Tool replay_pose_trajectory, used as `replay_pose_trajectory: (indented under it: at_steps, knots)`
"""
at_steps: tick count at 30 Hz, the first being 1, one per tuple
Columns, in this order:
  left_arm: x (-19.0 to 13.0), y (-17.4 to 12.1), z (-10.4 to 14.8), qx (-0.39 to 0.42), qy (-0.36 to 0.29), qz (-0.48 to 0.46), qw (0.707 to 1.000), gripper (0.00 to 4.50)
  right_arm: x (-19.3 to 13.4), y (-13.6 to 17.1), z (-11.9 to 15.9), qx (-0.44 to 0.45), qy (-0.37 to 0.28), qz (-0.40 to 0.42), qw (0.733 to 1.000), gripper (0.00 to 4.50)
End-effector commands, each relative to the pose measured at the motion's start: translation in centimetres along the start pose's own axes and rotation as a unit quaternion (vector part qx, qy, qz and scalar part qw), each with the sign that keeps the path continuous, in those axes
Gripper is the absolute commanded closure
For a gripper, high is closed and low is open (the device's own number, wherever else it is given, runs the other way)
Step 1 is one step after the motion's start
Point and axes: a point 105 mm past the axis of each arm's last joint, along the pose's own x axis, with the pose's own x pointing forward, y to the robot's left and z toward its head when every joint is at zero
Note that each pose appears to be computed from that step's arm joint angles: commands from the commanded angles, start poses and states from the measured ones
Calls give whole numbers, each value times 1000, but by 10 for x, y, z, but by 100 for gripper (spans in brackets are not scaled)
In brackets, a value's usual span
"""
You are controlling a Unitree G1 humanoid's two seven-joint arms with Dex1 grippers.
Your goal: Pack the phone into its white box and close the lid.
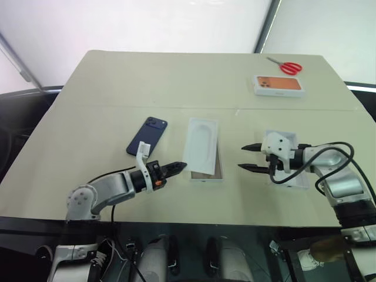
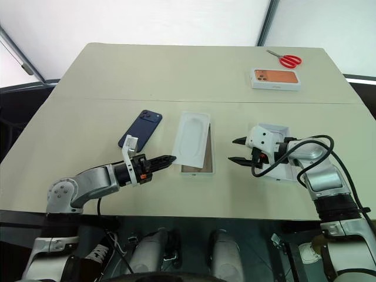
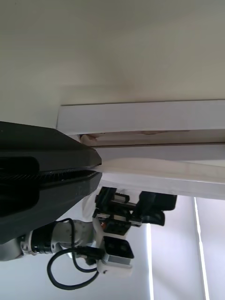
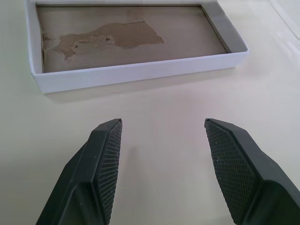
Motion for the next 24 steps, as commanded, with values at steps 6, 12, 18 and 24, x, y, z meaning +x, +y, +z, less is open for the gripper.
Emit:
replay_pose_trajectory:
  at_steps: [6,12,18,24]
  knots:
    - [3,-10,6,2,-19,-23,1000,450,-1,-10,16,-24,-19,-20,999,158]
    - [4,-13,0,6,-5,-29,1000,252,2,-12,17,-28,-22,-23,999,151]
    - [-2,-17,0,19,1,-31,999,52,5,-14,21,-25,-31,-28,999,151]
    - [-19,-27,7,68,10,-40,997,52,14,-16,36,-6,-67,-33,997,151]
